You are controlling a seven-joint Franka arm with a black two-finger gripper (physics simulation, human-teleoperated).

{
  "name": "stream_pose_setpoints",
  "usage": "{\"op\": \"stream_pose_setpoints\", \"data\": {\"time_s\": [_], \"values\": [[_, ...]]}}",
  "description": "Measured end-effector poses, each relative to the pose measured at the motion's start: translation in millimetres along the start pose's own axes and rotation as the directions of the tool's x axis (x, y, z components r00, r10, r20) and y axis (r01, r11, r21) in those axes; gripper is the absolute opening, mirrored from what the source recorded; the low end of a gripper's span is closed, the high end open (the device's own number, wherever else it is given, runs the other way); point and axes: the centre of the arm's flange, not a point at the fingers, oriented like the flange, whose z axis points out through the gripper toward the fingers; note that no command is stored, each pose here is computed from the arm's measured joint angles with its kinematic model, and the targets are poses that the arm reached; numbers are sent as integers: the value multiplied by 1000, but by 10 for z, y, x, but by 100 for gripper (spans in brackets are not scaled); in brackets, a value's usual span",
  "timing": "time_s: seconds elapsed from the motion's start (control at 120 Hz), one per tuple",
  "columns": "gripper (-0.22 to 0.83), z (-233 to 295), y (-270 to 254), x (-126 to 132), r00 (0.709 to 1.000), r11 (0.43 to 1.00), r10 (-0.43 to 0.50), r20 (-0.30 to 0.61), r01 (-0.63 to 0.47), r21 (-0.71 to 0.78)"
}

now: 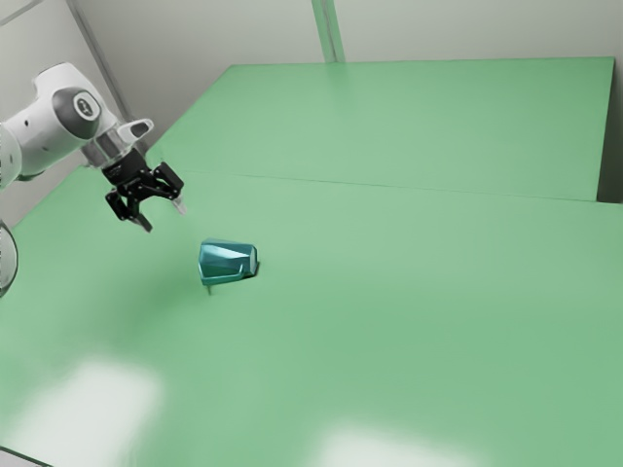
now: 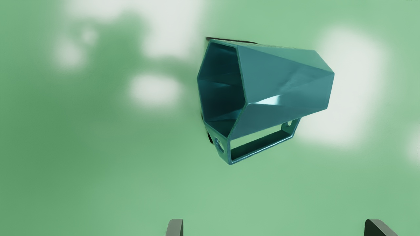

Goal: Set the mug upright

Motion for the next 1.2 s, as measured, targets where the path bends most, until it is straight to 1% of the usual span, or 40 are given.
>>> {"op": "stream_pose_setpoints", "data": {"time_s": [0.125, 0.242, 0.442, 0.692, 0.875, 0.9, 1.017, 1.067, 1.125, 1.2], "values": [[61, 341, -199, 152, 999, 995, -29, 39, 33, -93], [62, 592, -286, 275, 998, 987, -27, 55, 36, -156], [62, 846, -411, 495, 999, 971, -19, 37, 28, -238], [62, 1073, -360, 585, 1000, 942, -7, 10, 10, -334], [61, 1329, -272, 639, 1000, 921, 4, 19, 3, -389], [58, 1340, -262, 642, 1000, 920, 7, 18, 0, -391], [26, 1351, -147, 656, 999, 918, 33, 10, -27, -396], [15, 1325, -95, 660, 999, 917, 45, 2, -40, -398], [6, 1294, -55, 659, 999, 916, 54, -6, -52, -399], [-1, 1275, 16, 657, 998, 914, 68, -13, -67, -400]]}}
